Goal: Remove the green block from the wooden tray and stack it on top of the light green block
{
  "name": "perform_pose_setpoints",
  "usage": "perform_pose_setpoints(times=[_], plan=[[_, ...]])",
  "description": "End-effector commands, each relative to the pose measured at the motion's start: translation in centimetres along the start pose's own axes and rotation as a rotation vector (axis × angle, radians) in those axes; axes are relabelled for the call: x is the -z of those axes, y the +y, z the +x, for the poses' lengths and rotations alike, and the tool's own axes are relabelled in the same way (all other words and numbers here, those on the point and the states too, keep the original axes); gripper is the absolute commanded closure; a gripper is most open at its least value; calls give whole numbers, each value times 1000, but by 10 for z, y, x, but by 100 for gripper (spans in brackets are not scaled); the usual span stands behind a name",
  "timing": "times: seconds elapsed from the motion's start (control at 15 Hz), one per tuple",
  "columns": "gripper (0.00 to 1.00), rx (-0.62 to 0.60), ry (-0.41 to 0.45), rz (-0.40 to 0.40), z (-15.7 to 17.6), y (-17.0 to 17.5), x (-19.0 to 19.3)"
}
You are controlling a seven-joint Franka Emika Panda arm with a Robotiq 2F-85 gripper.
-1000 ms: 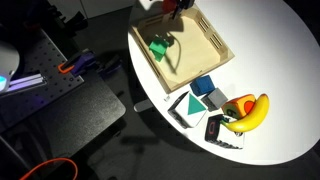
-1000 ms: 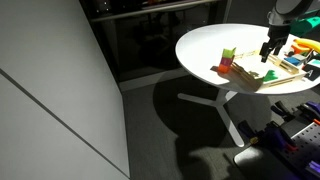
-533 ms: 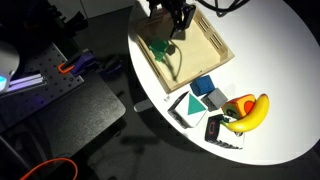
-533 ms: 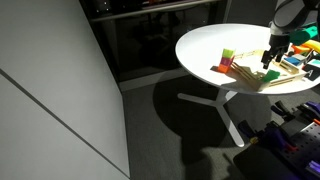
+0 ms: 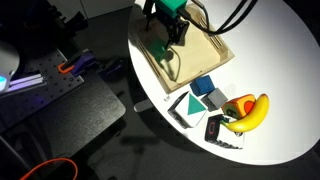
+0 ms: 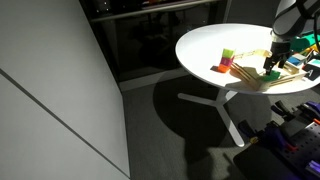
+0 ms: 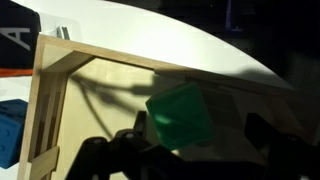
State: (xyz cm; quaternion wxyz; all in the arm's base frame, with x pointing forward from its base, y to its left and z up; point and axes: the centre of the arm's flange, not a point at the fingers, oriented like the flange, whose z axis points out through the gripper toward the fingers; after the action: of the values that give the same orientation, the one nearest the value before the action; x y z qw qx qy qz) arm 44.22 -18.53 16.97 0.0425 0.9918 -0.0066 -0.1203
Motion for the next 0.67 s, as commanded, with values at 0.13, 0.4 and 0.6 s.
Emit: perform_pose_setpoints(times=[0.13, 0.4, 0.6], plan=[[0, -10, 13, -26, -1, 12, -12], [18, -12, 1, -17, 0, 14, -21], [42, -15, -4, -14, 1, 14, -26]])
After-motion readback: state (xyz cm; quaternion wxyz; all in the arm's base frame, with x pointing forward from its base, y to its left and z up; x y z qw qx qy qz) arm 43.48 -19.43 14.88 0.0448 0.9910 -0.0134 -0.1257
